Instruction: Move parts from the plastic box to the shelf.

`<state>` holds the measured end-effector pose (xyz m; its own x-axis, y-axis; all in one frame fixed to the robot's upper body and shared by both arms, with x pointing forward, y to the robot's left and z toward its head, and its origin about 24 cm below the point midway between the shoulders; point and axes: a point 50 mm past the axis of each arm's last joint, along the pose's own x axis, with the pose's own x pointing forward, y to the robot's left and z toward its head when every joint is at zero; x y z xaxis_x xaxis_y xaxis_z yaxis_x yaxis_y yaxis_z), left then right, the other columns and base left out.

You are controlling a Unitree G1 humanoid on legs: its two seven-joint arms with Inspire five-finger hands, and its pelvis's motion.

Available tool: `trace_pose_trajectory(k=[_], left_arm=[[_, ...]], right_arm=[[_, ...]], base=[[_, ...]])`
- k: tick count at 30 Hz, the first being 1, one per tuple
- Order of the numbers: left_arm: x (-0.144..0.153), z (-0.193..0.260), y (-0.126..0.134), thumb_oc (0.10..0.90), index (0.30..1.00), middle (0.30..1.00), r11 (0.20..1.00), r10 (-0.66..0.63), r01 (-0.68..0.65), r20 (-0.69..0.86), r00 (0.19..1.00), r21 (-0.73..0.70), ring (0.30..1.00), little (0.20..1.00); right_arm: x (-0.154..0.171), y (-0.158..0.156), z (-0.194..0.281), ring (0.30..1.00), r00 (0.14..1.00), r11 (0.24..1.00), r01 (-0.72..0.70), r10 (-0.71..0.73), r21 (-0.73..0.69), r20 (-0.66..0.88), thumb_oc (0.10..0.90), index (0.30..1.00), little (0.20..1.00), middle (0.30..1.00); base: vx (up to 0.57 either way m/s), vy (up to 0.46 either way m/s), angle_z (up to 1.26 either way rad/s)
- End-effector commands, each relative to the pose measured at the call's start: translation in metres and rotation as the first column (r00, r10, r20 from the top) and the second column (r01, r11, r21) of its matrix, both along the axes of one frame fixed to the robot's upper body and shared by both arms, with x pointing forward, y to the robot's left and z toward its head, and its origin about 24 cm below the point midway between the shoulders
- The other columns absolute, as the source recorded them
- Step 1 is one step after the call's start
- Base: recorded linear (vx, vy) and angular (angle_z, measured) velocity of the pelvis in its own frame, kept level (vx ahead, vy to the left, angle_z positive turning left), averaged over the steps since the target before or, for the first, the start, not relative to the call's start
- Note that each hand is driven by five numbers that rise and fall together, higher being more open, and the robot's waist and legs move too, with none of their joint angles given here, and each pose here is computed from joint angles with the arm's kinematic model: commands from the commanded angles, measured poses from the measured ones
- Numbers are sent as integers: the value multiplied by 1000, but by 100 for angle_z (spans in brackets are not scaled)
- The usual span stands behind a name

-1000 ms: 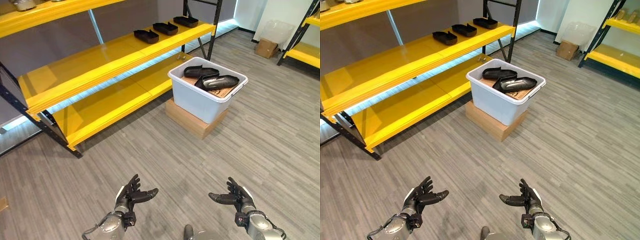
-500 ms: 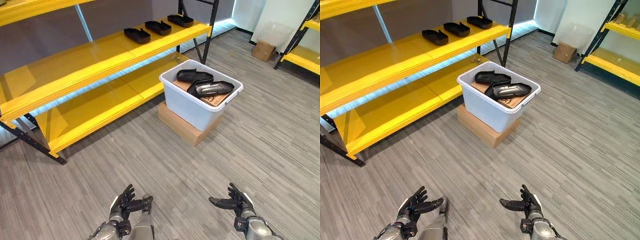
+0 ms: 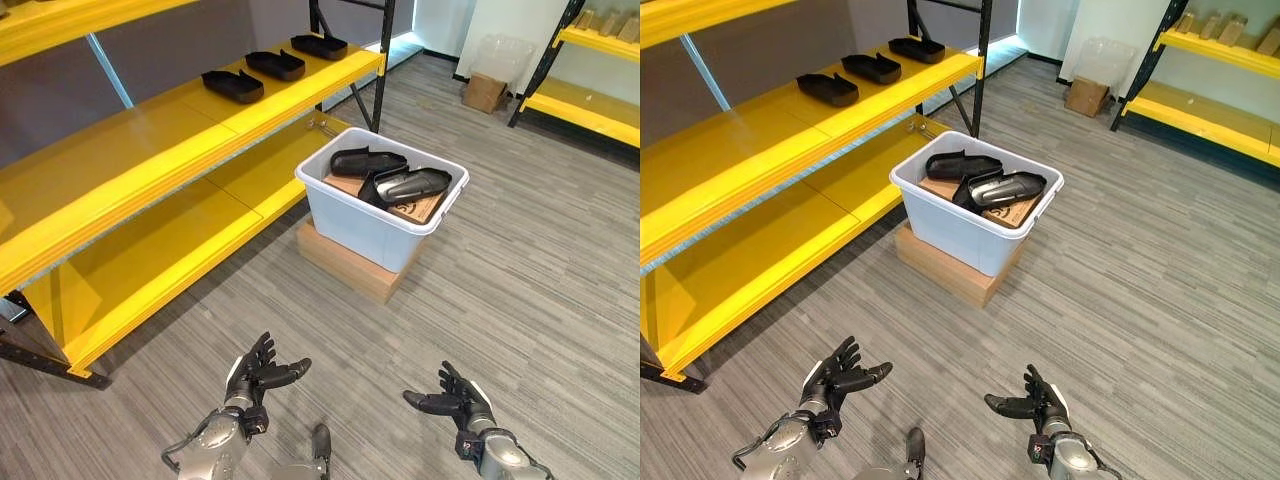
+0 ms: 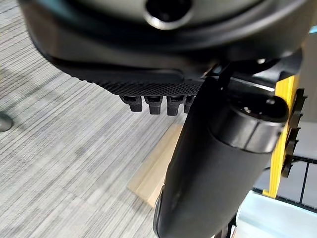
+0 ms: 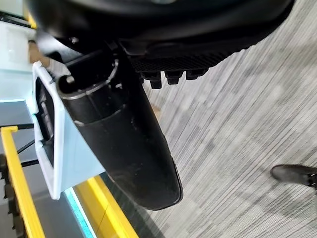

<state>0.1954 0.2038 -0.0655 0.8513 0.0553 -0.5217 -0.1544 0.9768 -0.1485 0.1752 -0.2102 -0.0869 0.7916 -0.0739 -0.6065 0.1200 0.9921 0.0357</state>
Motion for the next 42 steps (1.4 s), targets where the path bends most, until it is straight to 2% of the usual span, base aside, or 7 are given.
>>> trace_pose_trajectory(k=[1, 12, 18, 22, 30, 37, 42], left_arm=[[13, 32, 14, 900, 1000, 1000, 996, -28, 15, 165, 986, 84, 1000, 1000], [8, 26, 14, 900, 1000, 1000, 996, -55, 44, 137, 989, 83, 1000, 1000], [-1, 18, 13, 900, 1000, 1000, 998, -28, 22, 110, 994, 54, 1000, 1000], [3, 20, 5, 900, 1000, 1000, 999, -24, 22, 127, 992, 24, 1000, 1000], [8, 22, 0, 900, 1000, 1000, 1000, -11, 11, 142, 990, 0, 1000, 1000], [0, 16, 2, 900, 1000, 1000, 999, 43, -40, 107, 993, -31, 1000, 1000], [-6, 11, 7, 900, 1000, 1000, 999, 50, -50, 84, 995, -3, 1000, 1000]], right_arm=[[27, 1, 30, 1000, 982, 1000, -15, 16, -7, 187, 900, 1000, 1000, 1000], [16, -5, 23, 1000, 989, 1000, 7, -8, 4, 151, 900, 1000, 1000, 1000], [13, -9, 24, 1000, 989, 1000, -5, 8, -17, 147, 900, 1000, 1000, 1000], [23, -9, 32, 1000, 982, 1000, -3, 6, -16, 191, 900, 1000, 1000, 1000], [23, -13, 33, 1000, 981, 1000, 7, -5, -11, 192, 900, 1000, 1000, 1000], [22, -24, 35, 1000, 982, 998, 33, -24, -50, 185, 900, 1000, 1000, 1000], [11, -26, 27, 1000, 988, 997, 54, -44, -62, 151, 900, 1000, 1000, 1000]], base=[[175, 321, 46], [240, 48, 29], [275, -70, 2], [298, -100, 31], [235, -138, 8], [187, -88, -53], [325, 143, -72]])
